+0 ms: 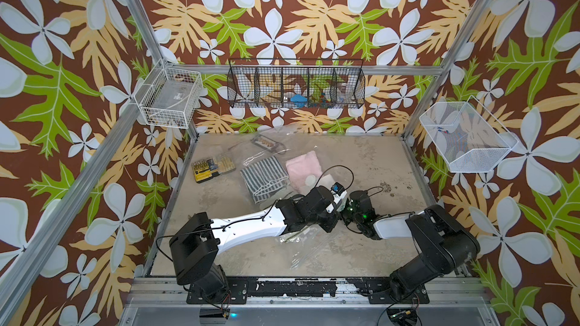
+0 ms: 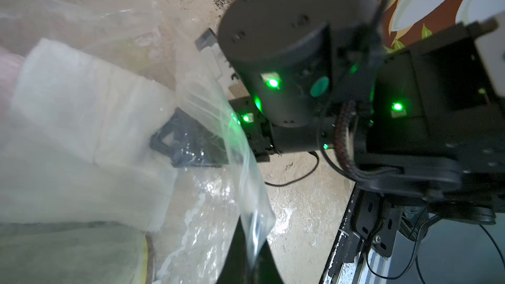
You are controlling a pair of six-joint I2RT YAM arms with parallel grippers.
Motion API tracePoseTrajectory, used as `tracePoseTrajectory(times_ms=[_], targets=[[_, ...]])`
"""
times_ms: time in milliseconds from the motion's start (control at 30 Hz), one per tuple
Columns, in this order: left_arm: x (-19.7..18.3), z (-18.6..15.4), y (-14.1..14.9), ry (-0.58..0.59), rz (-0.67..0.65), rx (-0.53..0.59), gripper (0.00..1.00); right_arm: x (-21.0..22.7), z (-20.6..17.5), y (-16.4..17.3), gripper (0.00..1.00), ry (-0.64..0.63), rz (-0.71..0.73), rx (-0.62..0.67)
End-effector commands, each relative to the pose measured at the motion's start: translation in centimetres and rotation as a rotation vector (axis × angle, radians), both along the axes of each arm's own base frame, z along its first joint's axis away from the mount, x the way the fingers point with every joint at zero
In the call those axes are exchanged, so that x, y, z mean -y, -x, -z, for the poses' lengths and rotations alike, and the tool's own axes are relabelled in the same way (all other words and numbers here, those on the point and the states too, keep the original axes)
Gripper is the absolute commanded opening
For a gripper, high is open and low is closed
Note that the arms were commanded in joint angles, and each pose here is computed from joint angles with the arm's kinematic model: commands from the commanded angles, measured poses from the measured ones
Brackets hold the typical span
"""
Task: Place the folded towel into the vacuum bag
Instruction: Place the towel in the vacuum bag.
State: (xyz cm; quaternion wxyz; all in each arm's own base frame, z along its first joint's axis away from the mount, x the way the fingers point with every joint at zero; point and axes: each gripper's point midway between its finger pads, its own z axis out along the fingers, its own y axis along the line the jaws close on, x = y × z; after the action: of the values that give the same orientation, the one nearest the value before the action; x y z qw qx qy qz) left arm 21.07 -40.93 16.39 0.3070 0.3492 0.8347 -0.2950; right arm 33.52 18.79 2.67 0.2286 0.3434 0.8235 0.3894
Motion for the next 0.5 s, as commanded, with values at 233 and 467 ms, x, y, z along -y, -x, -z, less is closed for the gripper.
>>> tracePoseTrajectory(times_ms=[233,467], targets=[[-0.3,-0.2,-0.6,0.010,-0.020,0.022,0.02,-1.0,-1.5,-2.1,0.06,0.061,-0.063,0.079],[-0.5,-2.0,-1.9,0.032,-0.051,0.057,0.03,0.8,-1.0,1.2,0.05,0.157,-0.122,0.016]])
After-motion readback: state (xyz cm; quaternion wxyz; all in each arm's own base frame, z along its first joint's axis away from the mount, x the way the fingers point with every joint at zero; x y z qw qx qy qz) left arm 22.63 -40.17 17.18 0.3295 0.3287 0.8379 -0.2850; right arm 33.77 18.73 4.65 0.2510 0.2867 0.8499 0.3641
